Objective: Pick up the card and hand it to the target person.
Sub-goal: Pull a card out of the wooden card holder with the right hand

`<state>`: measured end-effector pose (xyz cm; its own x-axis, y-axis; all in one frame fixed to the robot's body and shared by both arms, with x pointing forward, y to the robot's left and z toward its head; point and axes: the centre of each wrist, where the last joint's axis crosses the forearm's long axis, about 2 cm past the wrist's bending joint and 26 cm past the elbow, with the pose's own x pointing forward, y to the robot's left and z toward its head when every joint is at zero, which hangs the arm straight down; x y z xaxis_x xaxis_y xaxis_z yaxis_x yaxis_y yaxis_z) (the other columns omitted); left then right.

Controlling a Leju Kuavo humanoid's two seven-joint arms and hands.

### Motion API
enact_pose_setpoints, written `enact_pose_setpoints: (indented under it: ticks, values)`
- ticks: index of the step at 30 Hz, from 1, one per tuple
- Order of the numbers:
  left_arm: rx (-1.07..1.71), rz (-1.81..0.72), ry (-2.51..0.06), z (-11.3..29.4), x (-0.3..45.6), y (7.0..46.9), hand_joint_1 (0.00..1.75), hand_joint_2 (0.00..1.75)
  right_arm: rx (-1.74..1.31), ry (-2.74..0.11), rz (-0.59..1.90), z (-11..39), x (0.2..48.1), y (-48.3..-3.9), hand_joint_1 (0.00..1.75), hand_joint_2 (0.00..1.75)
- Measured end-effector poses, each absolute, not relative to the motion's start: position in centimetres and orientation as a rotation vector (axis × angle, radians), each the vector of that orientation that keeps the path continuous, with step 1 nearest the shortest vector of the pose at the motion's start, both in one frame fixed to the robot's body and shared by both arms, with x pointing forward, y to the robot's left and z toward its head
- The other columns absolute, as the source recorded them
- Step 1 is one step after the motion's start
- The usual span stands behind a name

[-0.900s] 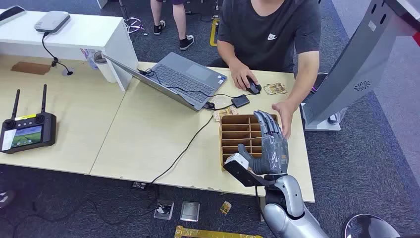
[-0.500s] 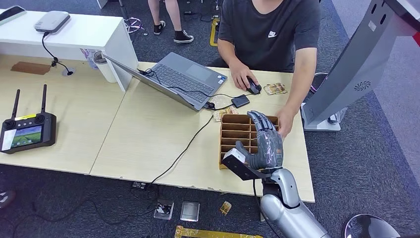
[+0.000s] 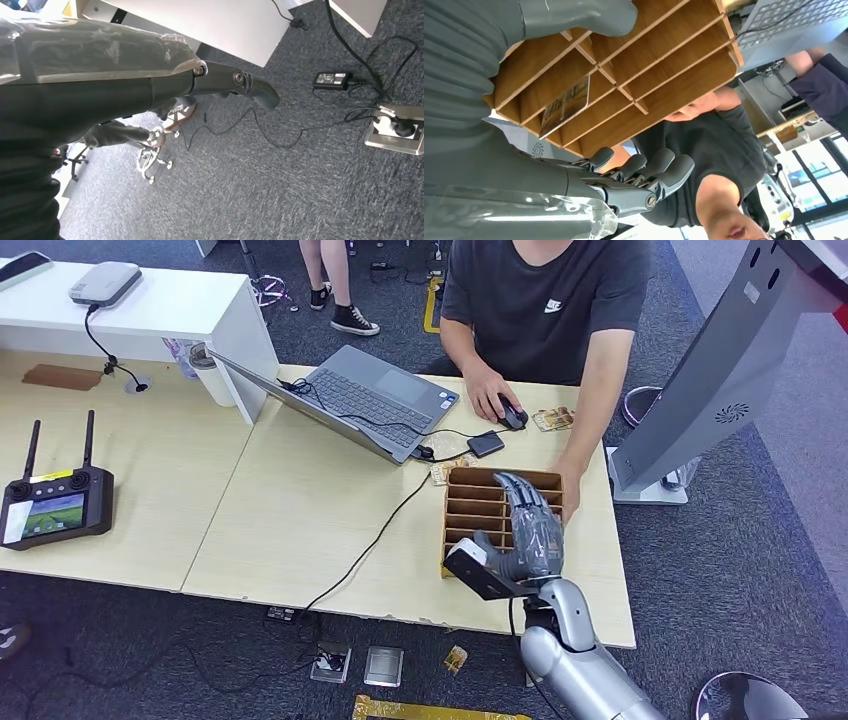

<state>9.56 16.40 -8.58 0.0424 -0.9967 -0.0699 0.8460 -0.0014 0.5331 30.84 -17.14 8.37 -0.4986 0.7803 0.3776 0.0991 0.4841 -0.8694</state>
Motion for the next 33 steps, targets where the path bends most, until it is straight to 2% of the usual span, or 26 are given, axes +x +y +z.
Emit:
enact_pose_setpoints:
  ticks: [7, 12, 20, 25, 28, 33]
  values:
    - [0.499, -1.496, -0.374, -8.6, 9.6, 16.4, 0.0, 1.75, -0.738, -1.897, 1.064, 8.1, 31.0, -17.4, 0.72, 1.75]
    - [0.499, -1.494, -0.374, -8.6, 9.6, 16.4, 0.0, 1.75, -0.745, -1.888, 1.073, 8.0, 31.3, -17.6, 0.72, 1.75]
    - [0.501, -1.49, -0.376, -8.6, 9.6, 16.4, 0.0, 1.75, -0.754, -1.87, 1.085, 7.6, 31.3, -18.0, 0.54, 1.75]
    - [0.501, -1.488, -0.377, -8.6, 9.6, 16.4, 0.0, 1.75, -0.762, -1.854, 1.091, 7.3, 31.3, -18.2, 0.51, 1.75]
    - [0.501, -1.487, -0.376, -8.6, 9.6, 16.4, 0.0, 1.75, -0.773, -1.842, 1.094, 7.1, 31.2, -18.4, 0.56, 1.75]
    - [0.5, -1.486, -0.376, -8.6, 9.6, 16.4, 0.0, 1.75, -0.796, -1.817, 1.089, 6.9, 31.1, -19.0, 0.74, 1.75]
